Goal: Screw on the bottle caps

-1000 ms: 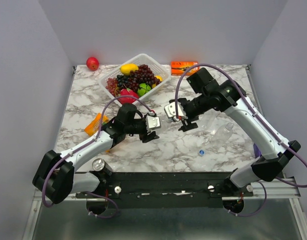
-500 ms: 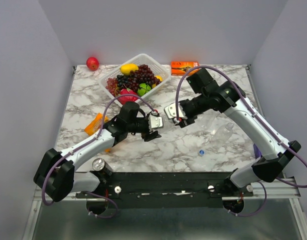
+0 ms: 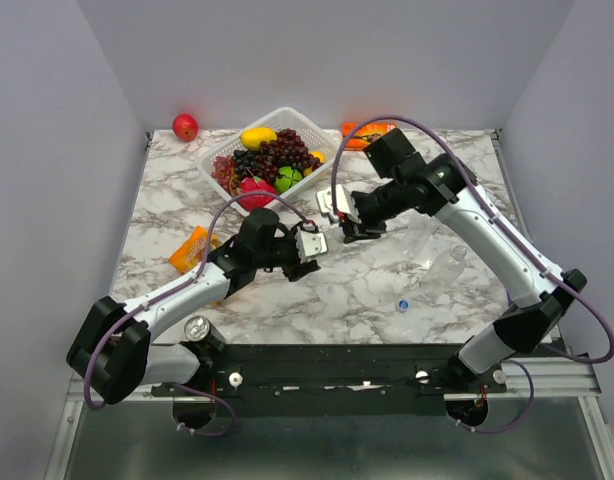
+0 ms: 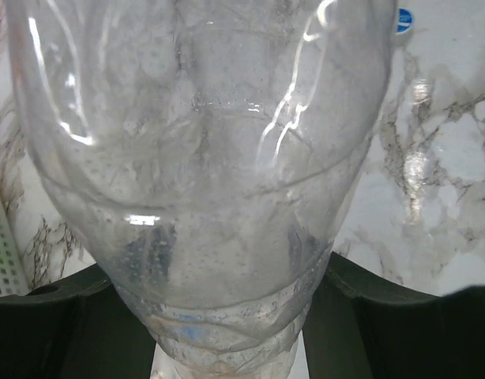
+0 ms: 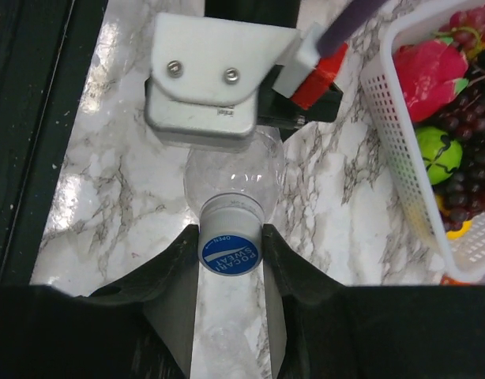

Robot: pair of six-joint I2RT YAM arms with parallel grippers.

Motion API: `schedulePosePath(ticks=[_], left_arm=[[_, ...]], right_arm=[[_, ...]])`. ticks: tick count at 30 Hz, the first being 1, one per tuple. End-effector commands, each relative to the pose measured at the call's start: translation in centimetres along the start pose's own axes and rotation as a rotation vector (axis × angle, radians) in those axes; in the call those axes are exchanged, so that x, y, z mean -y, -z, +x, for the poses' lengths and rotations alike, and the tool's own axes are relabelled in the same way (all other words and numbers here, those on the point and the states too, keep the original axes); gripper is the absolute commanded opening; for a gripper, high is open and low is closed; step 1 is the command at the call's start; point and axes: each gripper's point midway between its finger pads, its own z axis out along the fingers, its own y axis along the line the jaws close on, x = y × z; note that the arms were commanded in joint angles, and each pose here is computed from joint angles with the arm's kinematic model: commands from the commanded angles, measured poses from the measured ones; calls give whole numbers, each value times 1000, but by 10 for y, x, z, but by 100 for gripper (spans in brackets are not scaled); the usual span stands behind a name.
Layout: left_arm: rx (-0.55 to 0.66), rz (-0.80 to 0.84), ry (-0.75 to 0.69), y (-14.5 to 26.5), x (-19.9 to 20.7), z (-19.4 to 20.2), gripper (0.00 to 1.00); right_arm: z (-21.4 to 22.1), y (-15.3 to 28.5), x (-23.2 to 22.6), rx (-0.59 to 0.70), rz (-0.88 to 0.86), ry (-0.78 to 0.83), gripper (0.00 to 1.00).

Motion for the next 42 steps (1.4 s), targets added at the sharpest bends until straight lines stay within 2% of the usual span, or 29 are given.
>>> schedulePosePath(ticks=[1, 3, 4, 6, 7, 9, 12, 15, 16, 18, 22, 26, 29, 30, 32, 37, 42], left_arm=[[48, -339, -45, 13, -53, -20, 0], [58, -420, -67, 18, -62, -28, 0], [52, -523, -79, 26, -77, -31, 0], [48, -587, -108, 31, -85, -35, 0], [37, -670, -110, 40, -97, -36, 0], [18, -708, -128, 44, -103, -35, 0], [-15, -760, -167, 50, -108, -32, 0], [-41, -787, -190, 53, -108, -27, 0], [-51, -786, -195, 53, -108, -26, 0], [-60, -784, -193, 53, -107, -24, 0], [-88, -757, -179, 48, -103, -16, 0], [-64, -663, -103, 35, -89, -14, 0], [-15, -573, -16, 24, -75, -20, 0], [18, -544, 49, 21, -69, -24, 0], [57, -435, 91, 12, -53, -34, 0], [135, -355, 293, 4, -41, -51, 0], [170, -303, 352, 3, -36, -57, 0]], right_arm=[[9, -20, 11, -26, 3, -345, 18], [22, -31, 21, -42, -13, -494, 16], [20, -30, 25, -30, -17, -608, 16], [20, -31, 40, 7, -43, -761, 15], [18, -30, 42, 21, -40, -837, 14], [17, -33, 46, 45, -30, -851, 10], [16, -35, 48, 63, -42, -962, 0], [13, -31, 53, 139, -88, -1120, 0], [12, -31, 55, 159, -111, -1221, 0], [12, -29, 62, 209, -130, -1279, 0], [8, -26, 68, 231, -126, -1256, 0], [1, -8, 86, 258, -21, -1119, 49], [-4, 11, 100, 275, 76, -966, 60], [-6, 15, 100, 275, 87, -940, 62], [-6, 16, 100, 277, 92, -889, 63], [-4, 13, 90, 292, 91, -880, 65], [-3, 14, 88, 308, 118, -854, 67]])
